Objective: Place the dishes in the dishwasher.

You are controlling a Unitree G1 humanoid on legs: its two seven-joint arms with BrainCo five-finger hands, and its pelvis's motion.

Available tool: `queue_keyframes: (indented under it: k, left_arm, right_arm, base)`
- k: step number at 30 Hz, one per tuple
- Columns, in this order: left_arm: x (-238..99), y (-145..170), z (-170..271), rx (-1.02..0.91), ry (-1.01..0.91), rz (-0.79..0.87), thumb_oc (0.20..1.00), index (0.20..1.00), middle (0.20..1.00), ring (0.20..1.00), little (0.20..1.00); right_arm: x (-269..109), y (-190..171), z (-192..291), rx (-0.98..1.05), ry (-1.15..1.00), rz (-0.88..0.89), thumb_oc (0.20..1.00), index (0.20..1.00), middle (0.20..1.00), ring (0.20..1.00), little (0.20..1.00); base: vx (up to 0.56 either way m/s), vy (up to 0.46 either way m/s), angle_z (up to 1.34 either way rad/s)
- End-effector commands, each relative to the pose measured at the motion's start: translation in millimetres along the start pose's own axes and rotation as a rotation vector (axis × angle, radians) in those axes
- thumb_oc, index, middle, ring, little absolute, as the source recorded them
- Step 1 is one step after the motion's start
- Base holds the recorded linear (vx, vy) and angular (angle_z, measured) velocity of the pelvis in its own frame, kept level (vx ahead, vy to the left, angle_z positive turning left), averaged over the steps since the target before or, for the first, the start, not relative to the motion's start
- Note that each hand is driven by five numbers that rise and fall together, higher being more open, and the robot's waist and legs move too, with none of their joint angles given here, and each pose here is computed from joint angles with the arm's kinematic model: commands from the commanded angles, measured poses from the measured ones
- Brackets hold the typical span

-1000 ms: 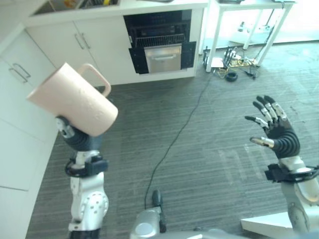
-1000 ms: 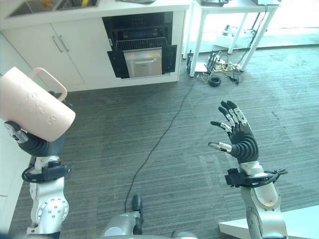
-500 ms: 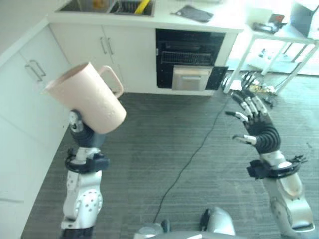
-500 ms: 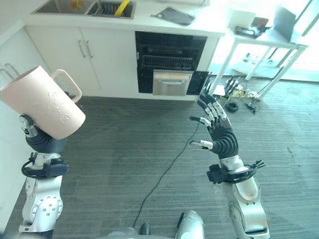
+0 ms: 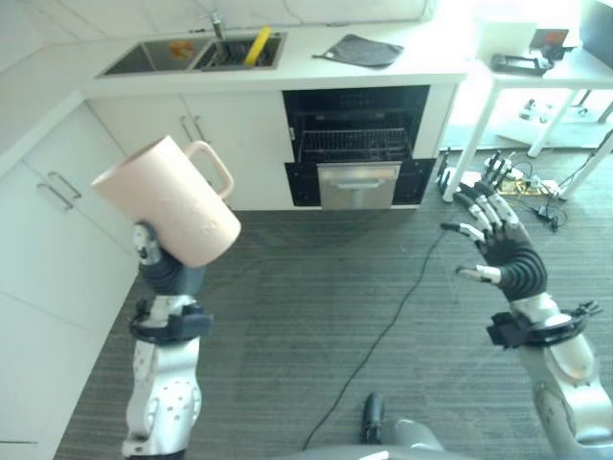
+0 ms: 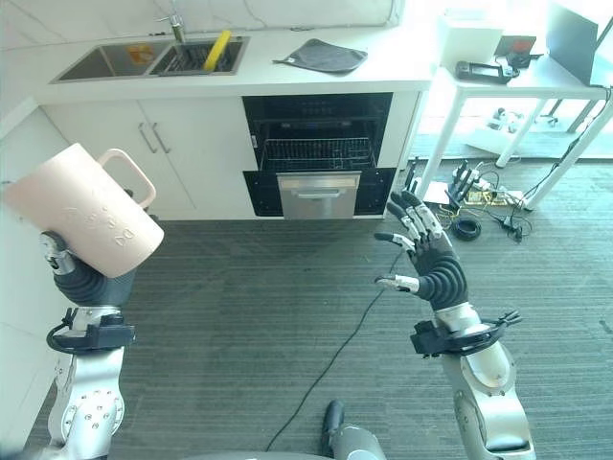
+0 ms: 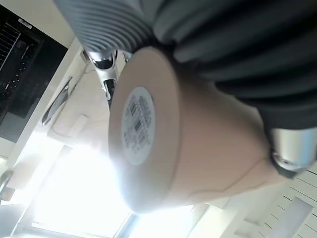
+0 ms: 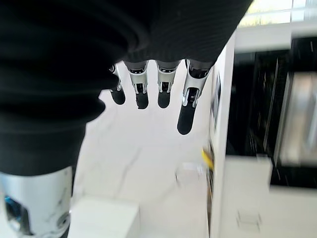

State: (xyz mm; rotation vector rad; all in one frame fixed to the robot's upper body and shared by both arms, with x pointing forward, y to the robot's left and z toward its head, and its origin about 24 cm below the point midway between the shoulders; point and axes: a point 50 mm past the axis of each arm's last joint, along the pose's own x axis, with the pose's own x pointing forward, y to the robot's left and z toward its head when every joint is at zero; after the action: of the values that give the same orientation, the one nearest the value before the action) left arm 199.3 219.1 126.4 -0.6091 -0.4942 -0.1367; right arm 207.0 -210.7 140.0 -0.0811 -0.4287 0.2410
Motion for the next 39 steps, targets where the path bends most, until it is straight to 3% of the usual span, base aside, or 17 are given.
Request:
queue_keyframes:
  k: [1, 11, 20, 27, 39]
  left_arm:
    - [3, -8, 16, 0.046, -0.050, -0.104, 0.200, 0.200, 0.200, 0.200, 0.200]
    - [-1, -10, 8, 0.052, -0.045, -0.131, 0.200, 0.200, 0.200, 0.200, 0.200]
    - [27, -26, 14, 0.075, -0.093, -0.263, 0.200, 0.200, 0.200, 0.200, 0.200]
    - [30, -22, 10, 0.171, -0.055, -0.214, 0.200, 0.200, 0.200, 0.200, 0.200]
    - [34, -26, 14, 0.213, -0.041, -0.237, 0.200, 0.200, 0.200, 0.200, 0.200]
  right_arm:
    - [0, 1, 18, 0.019, -0.103, 0.033, 1.000, 1.000, 1.000, 1.000, 1.000]
    - [1, 0, 17, -0.015, -0.086, 0.049, 1.000, 1.000, 1.000, 1.000, 1.000]
    - [9, 2, 28, -0.014, -0.194, 0.016, 1.000, 1.000, 1.000, 1.000, 1.000]
    - [15, 17, 17, 0.008, -0.156, 0.066, 1.000, 1.000, 1.000, 1.000, 1.000]
    - [20, 21, 21, 0.057, -0.181, 0.093, 1.000, 1.000, 1.000, 1.000, 1.000]
  base:
    - [0.25, -0.228, -0.43]
    - [0.32, 0.143, -0.23]
    - [0.26, 0.290, -0.35]
    - [0.22, 0.294, 0.24]
    - [0.29, -0.264, 0.29]
